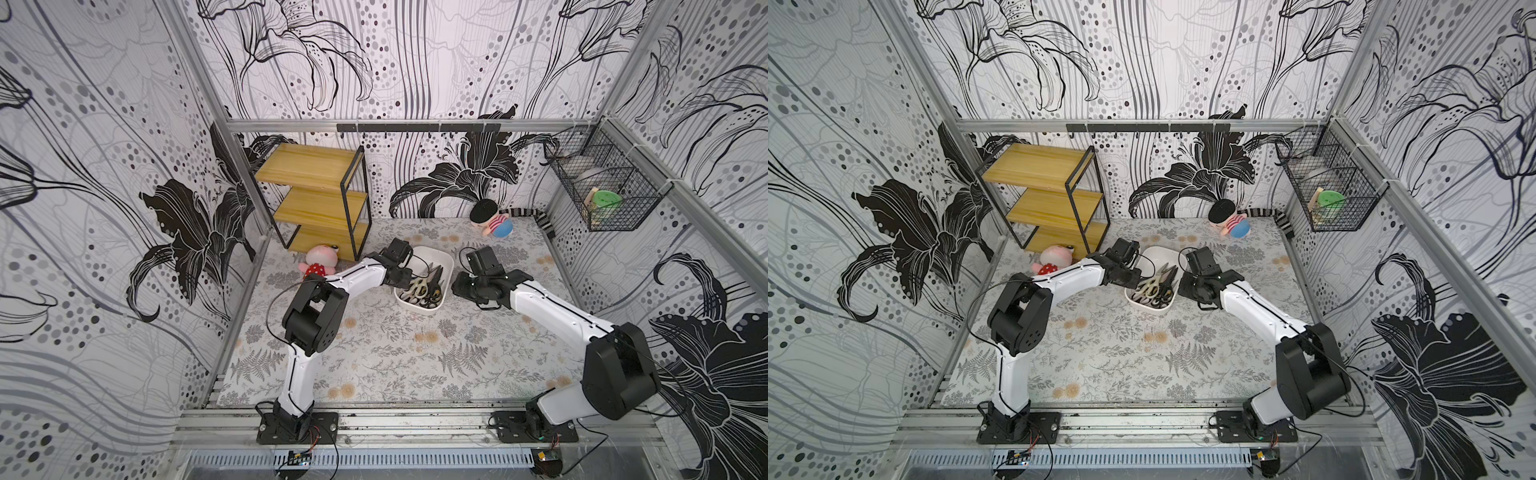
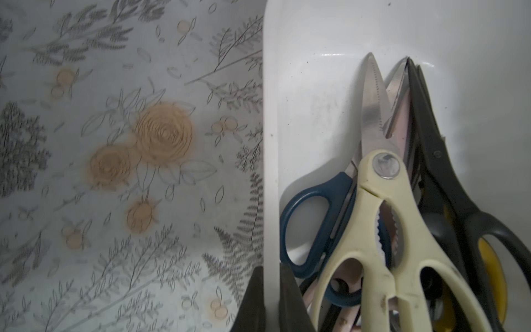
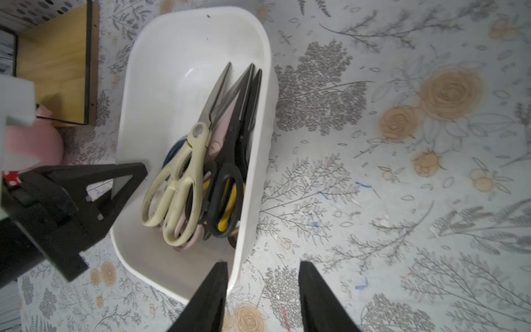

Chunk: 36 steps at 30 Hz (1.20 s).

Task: Take the scissors out of the storage box
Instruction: Adjust the storage box at the center of the board, then pick up the scissors from the storage box.

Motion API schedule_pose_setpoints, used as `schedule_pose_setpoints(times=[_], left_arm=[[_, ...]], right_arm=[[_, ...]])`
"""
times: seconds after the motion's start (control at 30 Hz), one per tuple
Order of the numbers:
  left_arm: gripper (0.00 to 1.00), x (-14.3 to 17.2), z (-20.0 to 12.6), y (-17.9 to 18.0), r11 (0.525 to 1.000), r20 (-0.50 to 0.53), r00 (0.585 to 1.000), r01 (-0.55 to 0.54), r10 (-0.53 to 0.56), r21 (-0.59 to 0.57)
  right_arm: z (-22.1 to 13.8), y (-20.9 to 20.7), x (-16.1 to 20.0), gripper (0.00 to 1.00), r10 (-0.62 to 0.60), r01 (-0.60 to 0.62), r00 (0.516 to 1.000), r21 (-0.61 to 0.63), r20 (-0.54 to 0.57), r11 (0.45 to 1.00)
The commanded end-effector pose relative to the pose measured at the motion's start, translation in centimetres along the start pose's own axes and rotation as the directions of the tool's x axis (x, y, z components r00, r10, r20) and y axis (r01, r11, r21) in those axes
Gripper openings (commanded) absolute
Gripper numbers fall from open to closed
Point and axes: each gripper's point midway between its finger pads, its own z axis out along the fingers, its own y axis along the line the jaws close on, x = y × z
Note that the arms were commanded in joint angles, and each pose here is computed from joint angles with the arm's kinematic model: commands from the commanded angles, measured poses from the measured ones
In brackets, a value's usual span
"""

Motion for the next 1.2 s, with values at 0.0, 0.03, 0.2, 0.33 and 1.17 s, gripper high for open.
schedule_pose_setpoints(times=[0.0,0.03,0.2,0.33,1.17], left_arm=[[0.0,-0.4,-2.4,0.4,0.983,0.099,0.978,0.185,-0.184,0.0],[0.0,0.3,-2.7,0.4,0.974,0.108,0.968,0.228,-0.226,-0.008],[0.0,3.3,-3.4,0.9,0.93,0.14,0.93,0.355,-0.341,-0.094],[0.0,5.1,-3.1,1.4,0.894,0.146,0.894,0.438,-0.423,-0.091],[0.0,5.6,-3.1,0.2,0.881,0.116,0.876,0.473,-0.469,-0.013]], right_arm=[[0.5,1.8,0.0,0.45,-0.058,0.058,0.998,0.003,-0.036,0.998],[0.8,2.7,0.0,0.45,-0.069,0.069,0.997,-0.004,-0.043,0.998],[2.4,6.8,1.0,0.41,-0.14,0.139,0.985,-0.017,-0.105,0.99],[3.5,9.4,2.9,0.39,-0.182,0.184,0.967,-0.006,-0.177,0.983],[7.6,8.0,7.5,0.31,-0.175,0.211,0.943,0.102,-0.282,0.972]])
